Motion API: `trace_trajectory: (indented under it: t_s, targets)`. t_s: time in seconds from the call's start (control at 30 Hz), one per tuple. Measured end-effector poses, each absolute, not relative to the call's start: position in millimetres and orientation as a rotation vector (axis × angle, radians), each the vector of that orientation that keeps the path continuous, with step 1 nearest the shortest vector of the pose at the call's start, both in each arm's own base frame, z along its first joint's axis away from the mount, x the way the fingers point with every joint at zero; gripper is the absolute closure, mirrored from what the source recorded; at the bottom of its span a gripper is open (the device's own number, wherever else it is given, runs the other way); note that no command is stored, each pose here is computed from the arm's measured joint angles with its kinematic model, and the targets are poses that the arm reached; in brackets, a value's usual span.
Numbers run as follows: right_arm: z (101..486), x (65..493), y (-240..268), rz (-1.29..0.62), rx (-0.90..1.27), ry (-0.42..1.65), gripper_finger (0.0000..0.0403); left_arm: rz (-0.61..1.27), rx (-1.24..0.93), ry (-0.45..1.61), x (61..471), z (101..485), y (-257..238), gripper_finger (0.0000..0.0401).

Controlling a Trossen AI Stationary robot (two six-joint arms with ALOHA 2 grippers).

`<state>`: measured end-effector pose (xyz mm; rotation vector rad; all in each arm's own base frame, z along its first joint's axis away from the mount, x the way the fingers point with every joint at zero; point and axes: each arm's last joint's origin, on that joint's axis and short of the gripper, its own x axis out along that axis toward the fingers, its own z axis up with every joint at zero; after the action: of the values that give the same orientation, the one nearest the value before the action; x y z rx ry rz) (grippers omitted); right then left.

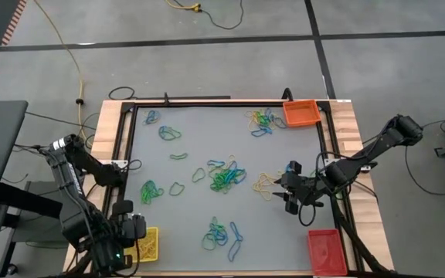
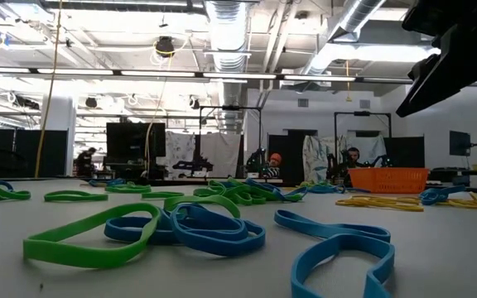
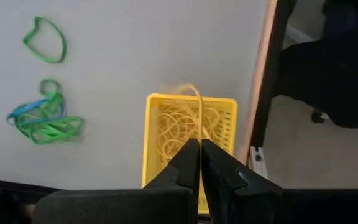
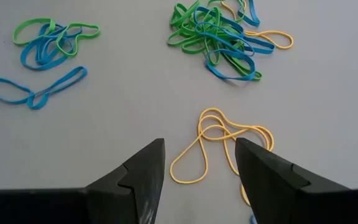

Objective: Sort rubber bands into baskets
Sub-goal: Put the yellow rubber band into the yellow bin

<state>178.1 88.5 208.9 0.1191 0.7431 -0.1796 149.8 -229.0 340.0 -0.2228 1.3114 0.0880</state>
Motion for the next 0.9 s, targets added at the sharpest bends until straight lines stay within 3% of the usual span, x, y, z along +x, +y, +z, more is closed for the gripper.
trace_trajectory:
  t_s: [0.37, 0.9]
  targets:
    - [209, 178, 89, -0.180, 0.119, 0.743, 0.0179, 0.081, -0.291, 1.297, 138, 337, -241, 0.0401]
    - [209, 178, 89, -0.179, 0.119, 0.743, 0.0179, 0.110, -0.275, 1.417, 129, 278, -247, 0.0401]
